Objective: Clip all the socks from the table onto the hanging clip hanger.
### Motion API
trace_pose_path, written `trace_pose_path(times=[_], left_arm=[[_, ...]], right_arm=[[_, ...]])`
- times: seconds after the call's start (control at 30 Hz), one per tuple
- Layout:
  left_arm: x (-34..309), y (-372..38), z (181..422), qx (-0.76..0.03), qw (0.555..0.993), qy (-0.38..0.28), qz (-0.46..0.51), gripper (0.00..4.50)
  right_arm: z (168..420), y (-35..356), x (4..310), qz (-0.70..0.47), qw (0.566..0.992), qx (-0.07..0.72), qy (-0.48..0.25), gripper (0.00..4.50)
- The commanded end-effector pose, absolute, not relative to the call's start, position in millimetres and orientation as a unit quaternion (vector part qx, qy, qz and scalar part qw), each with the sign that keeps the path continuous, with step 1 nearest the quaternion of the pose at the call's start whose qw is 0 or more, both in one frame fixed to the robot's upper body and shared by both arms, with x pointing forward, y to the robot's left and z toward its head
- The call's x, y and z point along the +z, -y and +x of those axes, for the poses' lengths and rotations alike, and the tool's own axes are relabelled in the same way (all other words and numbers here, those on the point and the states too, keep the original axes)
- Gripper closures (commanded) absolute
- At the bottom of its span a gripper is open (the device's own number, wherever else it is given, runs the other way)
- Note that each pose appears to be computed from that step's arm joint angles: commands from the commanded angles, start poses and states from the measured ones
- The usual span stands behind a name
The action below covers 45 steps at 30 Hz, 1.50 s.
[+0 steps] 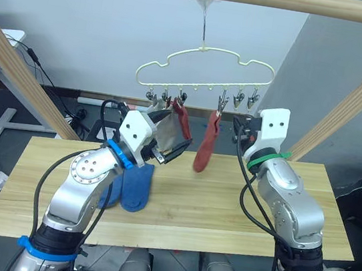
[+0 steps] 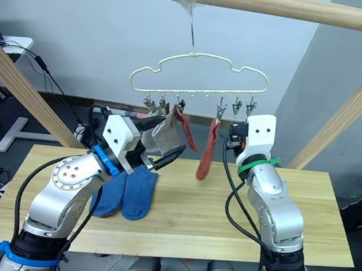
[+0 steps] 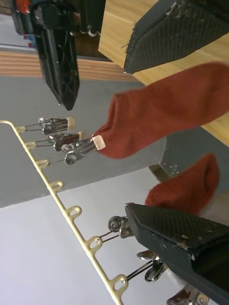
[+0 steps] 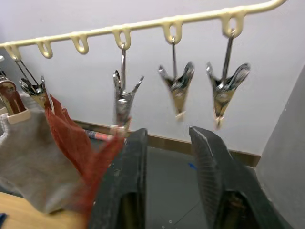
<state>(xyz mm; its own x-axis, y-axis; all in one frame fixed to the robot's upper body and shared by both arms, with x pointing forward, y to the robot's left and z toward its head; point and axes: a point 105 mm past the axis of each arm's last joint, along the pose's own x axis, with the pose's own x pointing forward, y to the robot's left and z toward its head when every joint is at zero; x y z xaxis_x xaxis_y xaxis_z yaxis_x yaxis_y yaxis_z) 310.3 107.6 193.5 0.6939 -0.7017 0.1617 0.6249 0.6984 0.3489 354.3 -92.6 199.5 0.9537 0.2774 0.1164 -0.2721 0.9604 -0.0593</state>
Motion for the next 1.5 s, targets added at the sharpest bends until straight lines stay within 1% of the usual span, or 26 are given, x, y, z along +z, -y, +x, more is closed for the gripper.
trace_pose_path(times=[0.03, 0.3, 0.6, 0.9, 1.1, 1.33, 1.5], left_arm=[[213, -105, 303, -0.361, 0.905, 0.175, 0.139, 0.00], [213, -106, 303, -0.358, 0.906, 0.172, 0.144, 0.00], [217, -108, 302, -0.357, 0.907, 0.173, 0.146, 0.00], [222, -107, 303, -0.358, 0.905, 0.178, 0.146, 0.00], [241, -103, 307, -0.362, 0.900, 0.198, 0.143, 0.00], [241, -102, 305, -0.363, 0.900, 0.197, 0.140, 0.00], [247, -100, 305, -0.363, 0.899, 0.204, 0.138, 0.00]], right_arm=[[360, 92, 220, -0.024, 0.985, 0.128, 0.110, 2.86], [384, 88, 222, -0.021, 0.986, 0.110, 0.121, 2.86], [396, 88, 227, -0.022, 0.986, 0.098, 0.135, 2.86], [400, 83, 233, -0.017, 0.984, 0.100, 0.147, 2.86], [400, 66, 235, -0.005, 0.981, 0.125, 0.147, 2.86], [402, 65, 230, 0.006, 0.983, 0.123, 0.136, 2.86], [402, 64, 232, 0.006, 0.983, 0.123, 0.140, 2.86]])
